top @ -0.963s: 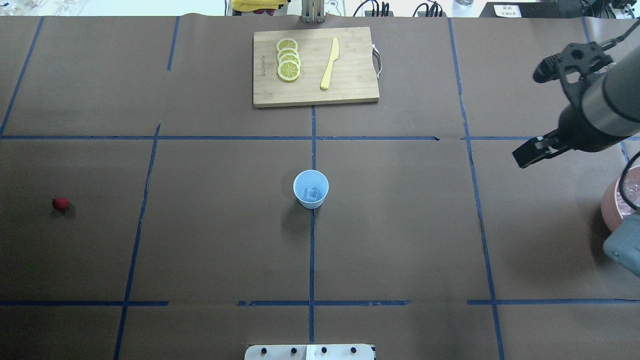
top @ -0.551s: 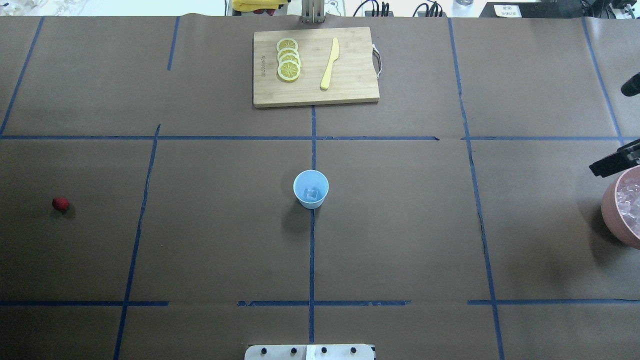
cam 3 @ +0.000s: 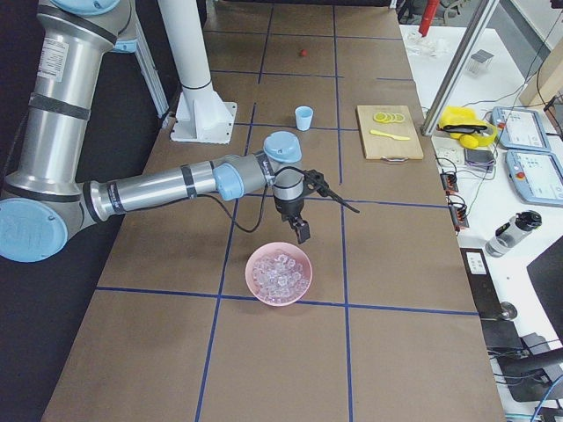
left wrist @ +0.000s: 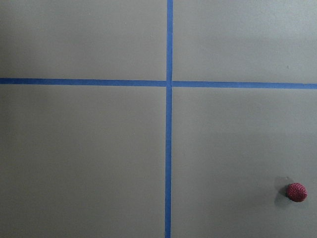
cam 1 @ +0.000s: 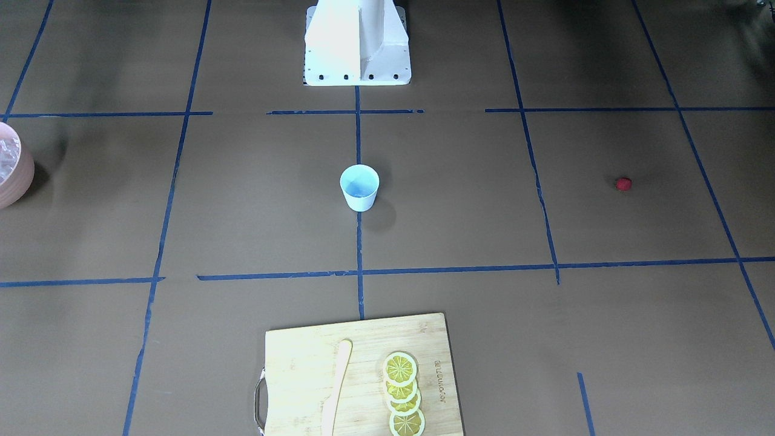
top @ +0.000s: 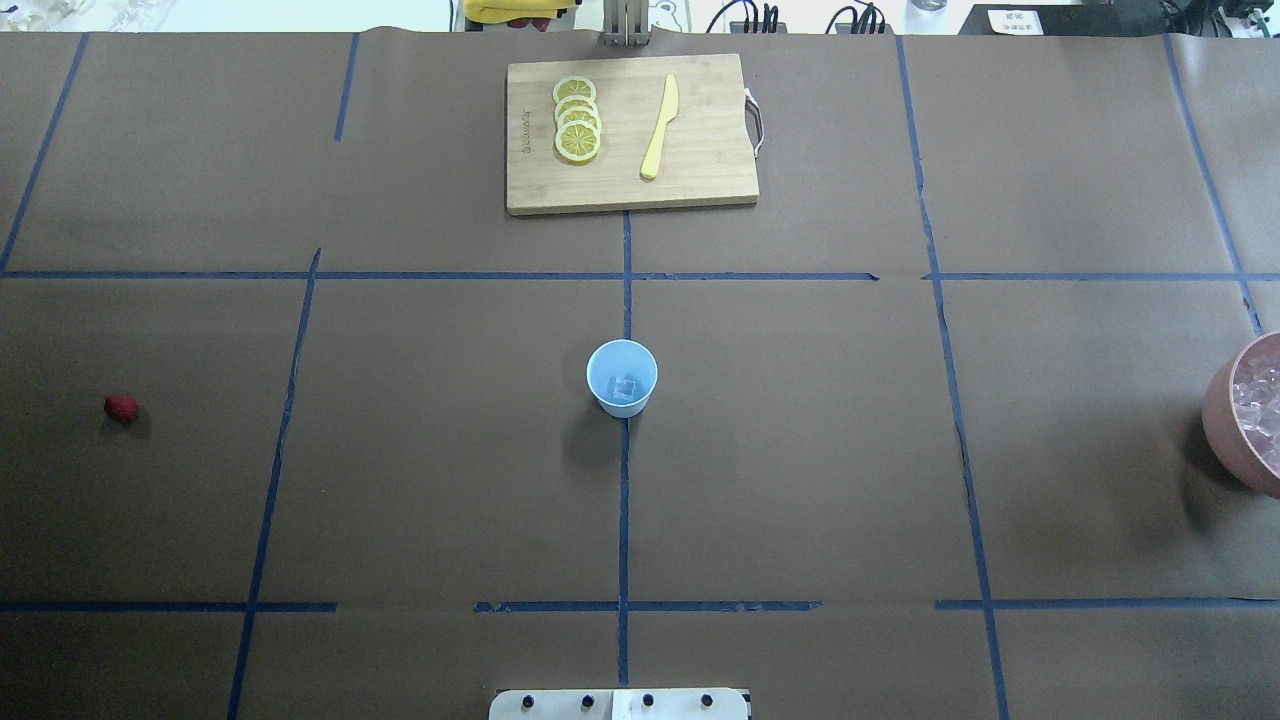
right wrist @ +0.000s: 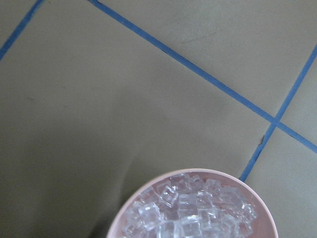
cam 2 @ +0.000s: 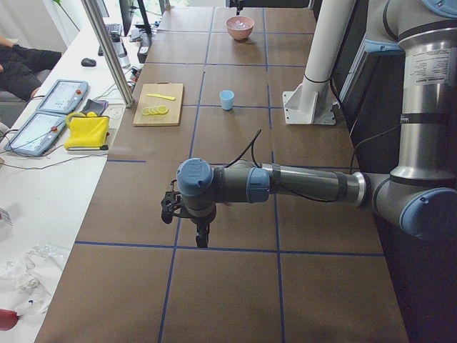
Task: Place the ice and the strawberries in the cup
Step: 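Move the right gripper back over the pink bowl of ice, then lower the right gripper into the bowl and grasp another ice cube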
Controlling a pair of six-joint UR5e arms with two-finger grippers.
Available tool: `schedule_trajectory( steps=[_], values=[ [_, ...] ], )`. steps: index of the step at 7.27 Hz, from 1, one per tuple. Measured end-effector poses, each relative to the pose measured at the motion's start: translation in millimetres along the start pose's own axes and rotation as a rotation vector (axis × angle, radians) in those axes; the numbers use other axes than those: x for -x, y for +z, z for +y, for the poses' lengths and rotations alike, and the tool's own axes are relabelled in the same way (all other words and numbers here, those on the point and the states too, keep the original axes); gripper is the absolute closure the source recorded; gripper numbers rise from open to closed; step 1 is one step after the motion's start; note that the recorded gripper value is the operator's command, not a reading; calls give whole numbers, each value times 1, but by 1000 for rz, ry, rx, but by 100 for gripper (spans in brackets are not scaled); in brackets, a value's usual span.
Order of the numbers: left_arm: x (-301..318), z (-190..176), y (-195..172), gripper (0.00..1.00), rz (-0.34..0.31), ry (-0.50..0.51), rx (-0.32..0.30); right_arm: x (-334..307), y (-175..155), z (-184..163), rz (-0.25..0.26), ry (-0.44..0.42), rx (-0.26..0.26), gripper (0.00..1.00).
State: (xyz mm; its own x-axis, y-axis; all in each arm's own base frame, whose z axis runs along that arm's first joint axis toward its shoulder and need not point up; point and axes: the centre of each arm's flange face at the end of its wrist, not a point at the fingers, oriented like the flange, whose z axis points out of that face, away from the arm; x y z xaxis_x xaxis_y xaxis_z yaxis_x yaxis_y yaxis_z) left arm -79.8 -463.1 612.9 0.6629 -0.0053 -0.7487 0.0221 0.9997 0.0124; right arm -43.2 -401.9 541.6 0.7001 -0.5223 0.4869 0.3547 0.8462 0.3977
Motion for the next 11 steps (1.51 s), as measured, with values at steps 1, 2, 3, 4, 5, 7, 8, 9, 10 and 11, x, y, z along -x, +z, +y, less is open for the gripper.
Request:
schedule_trajectory(
  steps=[1, 2, 3, 4, 5, 7, 8, 9, 10, 11],
  values=[
    [0, 0, 0, 0, 0, 0, 0, -17, 10, 10, -10, -12, 17, 27],
    [0, 0, 0, 0, 1, 0, 0, -28, 19, 16, -17, -21, 30, 36],
    [-1, 0, 0, 0, 1, 1, -1, -35, 27, 20, -21, -28, 45, 37],
    [-1, 0, -1, 0, 2, 2, -1, -42, 37, 25, -26, -30, 63, 41],
    [-1, 0, -1, 0, 2, 2, -1, -48, 46, 29, -34, -23, 80, 45],
    [-1, 0, -1, 0, 2, 2, -2, -52, 55, 31, -47, -9, 94, 53],
    [-2, 0, -2, 0, 1, 2, -4, -52, 55, 29, -49, -8, 93, 55],
    [-3, 0, -3, 0, 1, 4, -6, -53, 57, 26, -49, -9, 94, 57],
    [-3, 0, -3, 0, 1, 5, -7, -55, 61, 25, -50, -9, 99, 57],
    [-4, 0, -4, 0, 1, 5, -7, -57, 67, 24, -52, -10, 108, 56]
  ],
)
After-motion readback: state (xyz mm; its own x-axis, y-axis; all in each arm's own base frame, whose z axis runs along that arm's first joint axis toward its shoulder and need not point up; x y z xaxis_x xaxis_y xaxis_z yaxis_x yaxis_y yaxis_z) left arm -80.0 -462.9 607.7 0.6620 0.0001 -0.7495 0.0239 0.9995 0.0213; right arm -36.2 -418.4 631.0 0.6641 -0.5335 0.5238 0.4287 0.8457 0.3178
